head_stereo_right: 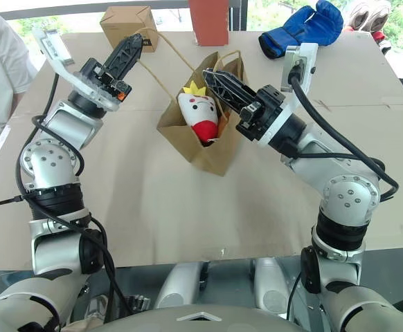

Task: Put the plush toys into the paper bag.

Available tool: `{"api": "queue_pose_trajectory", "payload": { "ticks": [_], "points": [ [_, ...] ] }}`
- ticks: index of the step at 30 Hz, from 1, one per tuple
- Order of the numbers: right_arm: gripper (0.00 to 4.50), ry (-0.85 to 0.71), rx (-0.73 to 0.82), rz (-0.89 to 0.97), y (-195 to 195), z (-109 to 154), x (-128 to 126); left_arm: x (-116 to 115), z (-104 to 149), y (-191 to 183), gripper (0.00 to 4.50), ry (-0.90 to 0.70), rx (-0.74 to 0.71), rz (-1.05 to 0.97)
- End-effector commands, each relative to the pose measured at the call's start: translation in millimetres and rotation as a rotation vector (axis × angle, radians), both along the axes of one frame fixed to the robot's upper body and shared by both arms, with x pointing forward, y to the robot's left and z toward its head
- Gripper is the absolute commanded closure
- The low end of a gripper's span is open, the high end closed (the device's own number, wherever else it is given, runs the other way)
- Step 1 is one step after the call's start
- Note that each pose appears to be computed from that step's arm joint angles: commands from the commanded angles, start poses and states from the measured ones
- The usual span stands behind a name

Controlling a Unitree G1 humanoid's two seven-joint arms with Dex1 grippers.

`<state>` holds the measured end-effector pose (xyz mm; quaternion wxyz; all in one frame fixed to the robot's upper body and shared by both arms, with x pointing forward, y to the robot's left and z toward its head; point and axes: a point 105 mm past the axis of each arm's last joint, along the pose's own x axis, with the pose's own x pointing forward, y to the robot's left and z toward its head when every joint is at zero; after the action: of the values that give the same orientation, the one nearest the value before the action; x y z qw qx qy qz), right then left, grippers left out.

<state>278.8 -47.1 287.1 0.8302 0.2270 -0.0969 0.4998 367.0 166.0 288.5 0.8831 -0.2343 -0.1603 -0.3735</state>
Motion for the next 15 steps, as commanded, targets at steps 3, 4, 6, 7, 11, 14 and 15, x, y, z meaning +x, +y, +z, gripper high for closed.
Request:
{"api": "queue_pose_trajectory", "payload": {
  "ticks": [3,4,6,7,11,14,15],
  "points": [
    [4.46,-0.087,0.093,-0.049,-11,35,-2,8,28,9,4.50,-0.078,0.011,0.015],
    [4.46,-0.066,0.043,-0.072,-11,23,3,13,24,10,4.50,-0.060,0.034,0.020],
    [4.46,-0.020,-0.027,-0.098,-12,1,11,19,11,9,4.50,-0.038,0.094,0.027],
    [4.46,-0.017,-0.026,-0.093,-12,-1,10,19,9,8,4.50,-0.035,0.093,0.020],
    [4.46,-0.029,-0.008,-0.112,-13,3,11,19,5,3,4.50,-0.041,0.120,0.003],
    [4.46,-0.036,-0.042,-0.141,-15,-2,13,15,9,-5,4.50,-0.053,0.097,-0.035],
    [4.46,-0.044,-0.027,-0.144,-17,2,13,14,13,-6,4.50,-0.064,0.101,-0.043]
  ]
}}
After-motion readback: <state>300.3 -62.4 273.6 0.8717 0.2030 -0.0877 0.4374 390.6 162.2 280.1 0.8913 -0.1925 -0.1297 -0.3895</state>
